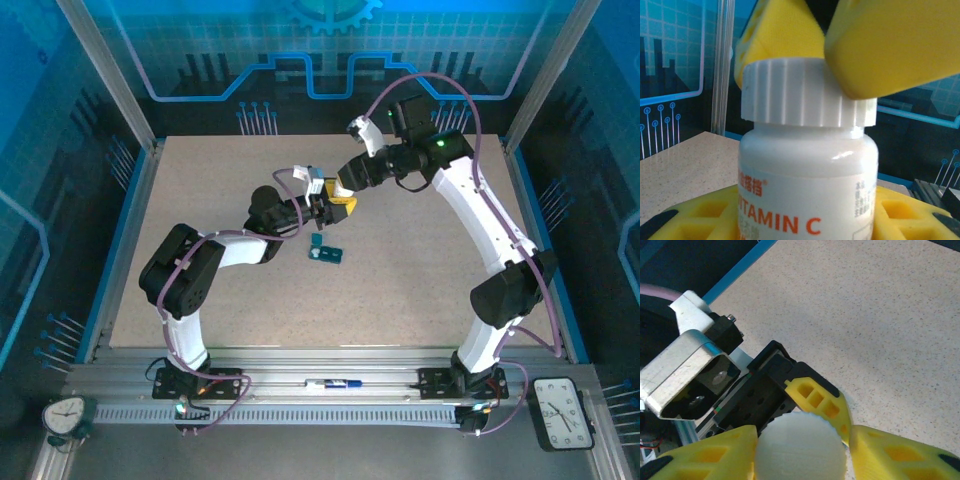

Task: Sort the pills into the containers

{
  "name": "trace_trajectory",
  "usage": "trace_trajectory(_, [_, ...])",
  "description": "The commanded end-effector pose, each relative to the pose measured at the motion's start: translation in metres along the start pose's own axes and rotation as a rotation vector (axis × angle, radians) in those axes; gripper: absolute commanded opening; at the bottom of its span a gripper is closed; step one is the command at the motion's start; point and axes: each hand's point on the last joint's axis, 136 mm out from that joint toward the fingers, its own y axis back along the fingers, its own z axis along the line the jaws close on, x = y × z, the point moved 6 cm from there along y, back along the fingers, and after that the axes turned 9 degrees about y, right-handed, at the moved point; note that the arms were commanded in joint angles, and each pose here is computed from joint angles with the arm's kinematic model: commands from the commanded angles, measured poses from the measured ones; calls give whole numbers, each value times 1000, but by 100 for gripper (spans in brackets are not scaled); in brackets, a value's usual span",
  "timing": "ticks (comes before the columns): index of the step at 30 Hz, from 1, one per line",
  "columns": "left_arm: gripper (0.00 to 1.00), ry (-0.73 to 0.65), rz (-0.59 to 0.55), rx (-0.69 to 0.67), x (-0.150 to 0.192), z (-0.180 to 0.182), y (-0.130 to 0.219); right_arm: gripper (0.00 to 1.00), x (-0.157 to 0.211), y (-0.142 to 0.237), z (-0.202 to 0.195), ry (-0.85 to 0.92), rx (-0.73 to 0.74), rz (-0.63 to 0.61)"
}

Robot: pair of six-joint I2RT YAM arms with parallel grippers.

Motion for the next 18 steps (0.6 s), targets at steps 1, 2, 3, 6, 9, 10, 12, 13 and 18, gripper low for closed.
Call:
trace_trajectory(1, [0, -56, -48, 56, -21, -14, -2, 48, 11, -9, 0, -13, -2, 48])
trace_trajectory(2, [0, -57, -49, 58, -22, -15, -2, 47, 11, -10, 0, -15, 1, 47])
trace_trajectory(3, [0, -56, -49, 57, -22, -15, -2, 46, 12, -10, -1, -22, 6, 48])
trace_trajectory(6, [0, -60, -53, 56, -23, -15, -3, 43, 16, -12, -1, -52, 34, 51])
trace_trajectory(9, [0, -64, -57, 54, -25, -15, -3, 38, 24, -16, -2, -126, 91, 50])
trace_trajectory(10, [0, -64, -58, 54, -25, -15, -3, 36, 28, -19, -1, -157, 116, 50])
trace_trajectory(12, [0, -63, -59, 54, -26, -14, -4, 35, 37, -25, -1, -223, 160, 48])
trace_trajectory(13, [0, -63, -59, 54, -25, -14, -4, 35, 41, -27, 0, -263, 193, 47])
trace_trajectory(18, [0, -66, -59, 52, -25, -14, -4, 36, 56, -41, 10, -379, 272, 18])
